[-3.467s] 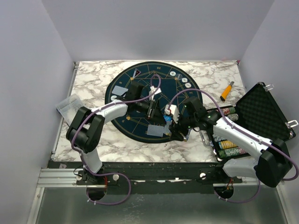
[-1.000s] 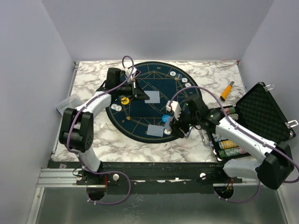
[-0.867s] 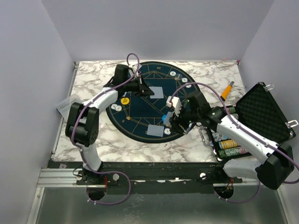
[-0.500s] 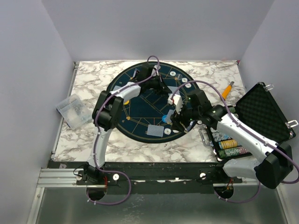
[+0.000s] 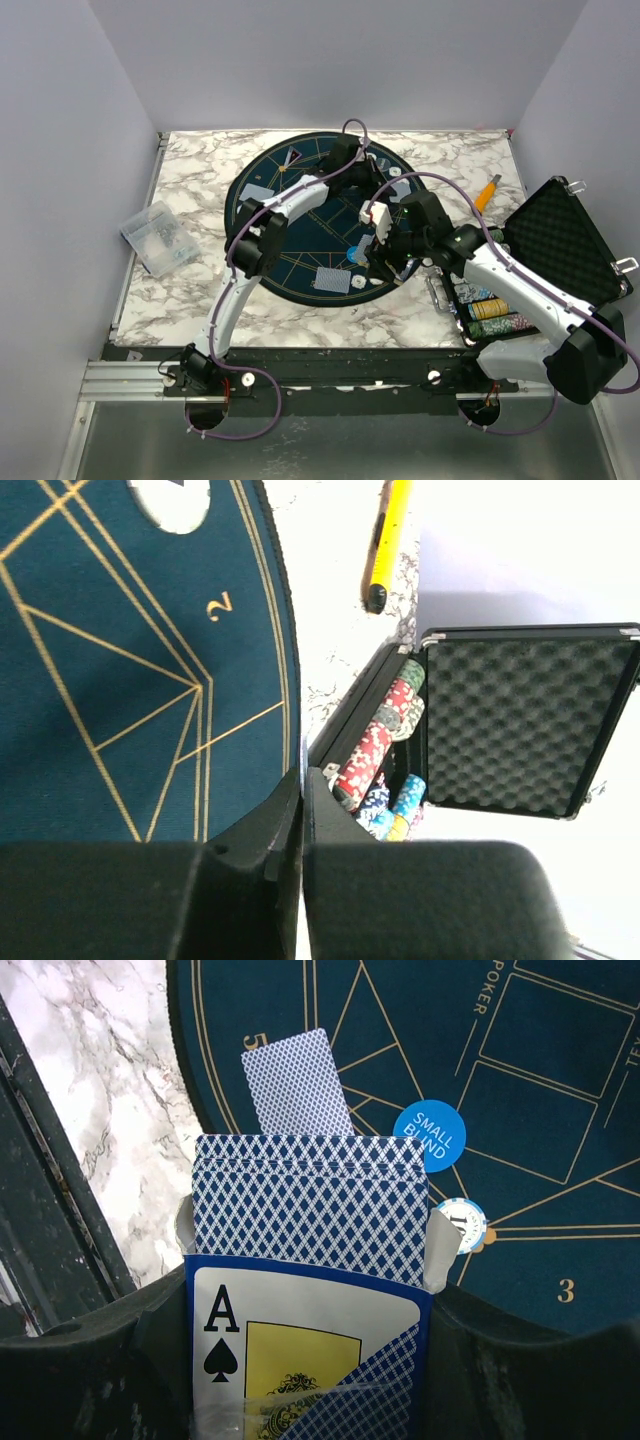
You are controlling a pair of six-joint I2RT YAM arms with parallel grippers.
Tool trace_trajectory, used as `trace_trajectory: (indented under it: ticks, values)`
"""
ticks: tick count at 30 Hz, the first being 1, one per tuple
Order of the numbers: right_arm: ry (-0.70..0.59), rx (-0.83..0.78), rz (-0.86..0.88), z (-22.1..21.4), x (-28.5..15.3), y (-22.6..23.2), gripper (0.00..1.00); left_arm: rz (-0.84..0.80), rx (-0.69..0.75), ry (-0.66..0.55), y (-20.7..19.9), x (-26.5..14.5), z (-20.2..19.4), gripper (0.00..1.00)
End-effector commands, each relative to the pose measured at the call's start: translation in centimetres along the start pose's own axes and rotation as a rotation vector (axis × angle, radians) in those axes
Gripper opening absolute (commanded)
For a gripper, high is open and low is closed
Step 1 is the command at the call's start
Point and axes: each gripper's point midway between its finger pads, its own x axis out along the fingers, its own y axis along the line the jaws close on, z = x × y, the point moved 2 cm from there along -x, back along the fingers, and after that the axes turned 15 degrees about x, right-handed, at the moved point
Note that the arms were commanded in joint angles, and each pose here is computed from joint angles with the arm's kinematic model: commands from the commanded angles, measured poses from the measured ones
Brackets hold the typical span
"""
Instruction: Distribute texas hold em gaming equipment
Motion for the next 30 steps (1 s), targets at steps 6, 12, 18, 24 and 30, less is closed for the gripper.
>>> trace_trajectory:
  ticks: [6, 12, 18, 24, 30]
  values:
    - [-0.005, -0.001, -0.003, -0.3, 0.0, -0.1, 0.01, 0.03, -0.02, -0.022, -0.4, 1.7, 0.5, 0.31]
    - [-0.006, -0.003, -0.004, -0.3, -0.2, -0.1, 0.01, 0.056, -0.042, -0.027, 0.1, 1.1, 0.7, 0.36]
    - [-0.005, -0.002, -0.005, -0.5, -0.2, -0.1, 0.01, 0.12, -0.07, -0.032, 1.4, -0.8, 0.7, 0.39]
    - [-0.005, -0.005, -0.007, -0.6, -0.2, -0.1, 0.01, 0.22, -0.068, -0.028, 3.0, -3.7, 0.7, 0.48]
    - [-0.004, -0.006, -0.003, -0.7, -0.2, 0.0, 0.01, 0.23, 0.061, -0.081, 2.8, -8.2, 3.2, 0.96]
